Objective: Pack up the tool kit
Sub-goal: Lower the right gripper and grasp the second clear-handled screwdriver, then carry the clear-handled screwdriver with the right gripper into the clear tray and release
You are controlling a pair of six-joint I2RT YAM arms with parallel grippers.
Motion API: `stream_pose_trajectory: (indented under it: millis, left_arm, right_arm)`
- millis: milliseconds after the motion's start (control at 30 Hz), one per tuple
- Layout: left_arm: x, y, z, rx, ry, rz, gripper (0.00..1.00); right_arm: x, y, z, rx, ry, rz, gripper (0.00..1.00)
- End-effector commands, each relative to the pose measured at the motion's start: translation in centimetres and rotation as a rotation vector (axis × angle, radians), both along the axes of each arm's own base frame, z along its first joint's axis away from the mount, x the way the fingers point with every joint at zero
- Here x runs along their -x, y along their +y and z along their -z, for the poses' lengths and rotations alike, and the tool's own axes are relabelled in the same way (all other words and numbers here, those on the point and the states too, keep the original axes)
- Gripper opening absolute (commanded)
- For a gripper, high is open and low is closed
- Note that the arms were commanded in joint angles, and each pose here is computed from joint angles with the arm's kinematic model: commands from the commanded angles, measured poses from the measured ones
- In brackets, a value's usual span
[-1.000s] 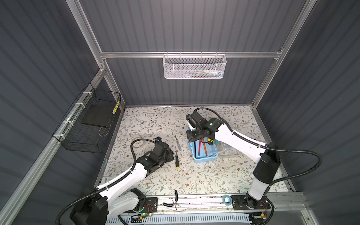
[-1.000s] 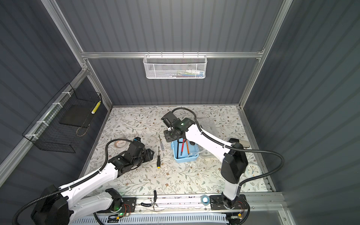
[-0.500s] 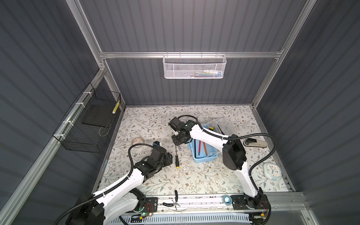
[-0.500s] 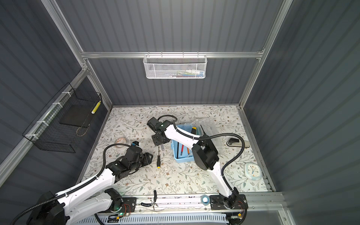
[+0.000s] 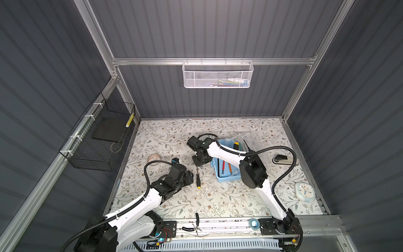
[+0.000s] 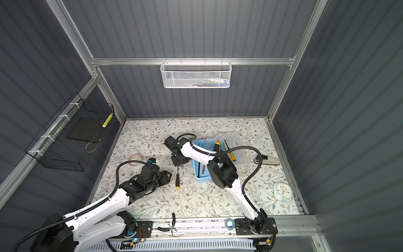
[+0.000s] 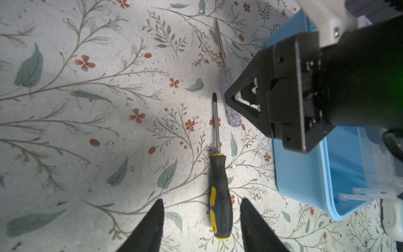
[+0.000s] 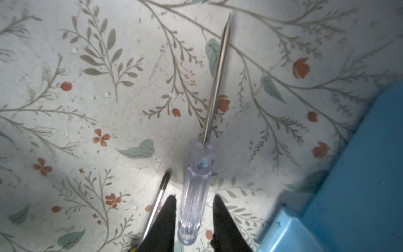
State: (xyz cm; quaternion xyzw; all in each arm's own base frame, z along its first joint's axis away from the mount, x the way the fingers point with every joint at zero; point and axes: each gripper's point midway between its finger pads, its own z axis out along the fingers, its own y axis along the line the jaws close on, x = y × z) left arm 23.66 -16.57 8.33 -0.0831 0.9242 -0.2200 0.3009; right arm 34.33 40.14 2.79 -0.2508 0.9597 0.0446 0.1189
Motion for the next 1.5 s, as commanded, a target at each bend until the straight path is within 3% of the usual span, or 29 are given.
stream_pose_trajectory:
  millis: [0,733,833,1033,1100,1333,1467]
  left_arm:
    - [-0.2,-0.2,-0.3,0.006,-0.004,0.006,0.57]
    - [-0.3,0.0,-0.3,-0.01,-0.007,0.002,0.57]
    - [-0.3,0.0,-0.3,-0.012,-0.006,0.001,0.57]
    - [-0.6,-0.1,-0.5,-0.024,-0.011,0.006,0.57]
    - [-0.7,-0.2,-0.6,-0.026,-0.014,0.009,0.57]
    - [-1.1,-0.3,-1.0,-0.031,-0.026,0.01,0.57]
    - [-1.3,-0.4,-1.4,-0.031,-0.034,0.013,0.57]
  right_arm:
    - [-0.3,-0.3,-0.1,0.019,-0.004,0.009,0.31]
    - [-0.5,-0.3,1.6,0.034,0.021,0.011,0.27]
    - [-0.4,-0.4,1.8,0.038,0.026,0.014,0.25]
    - [-0.6,-0.4,1.1,0.032,0.014,0.013,0.08]
    - [-0.8,-0.3,0.2,0.02,-0.001,0.013,0.0]
    - [-1.2,-0.2,-7.1,-0.075,-0.1,-0.005,0.0]
    - [-1.3,-2.6,-12.7,-0.104,-0.194,0.001,0.0]
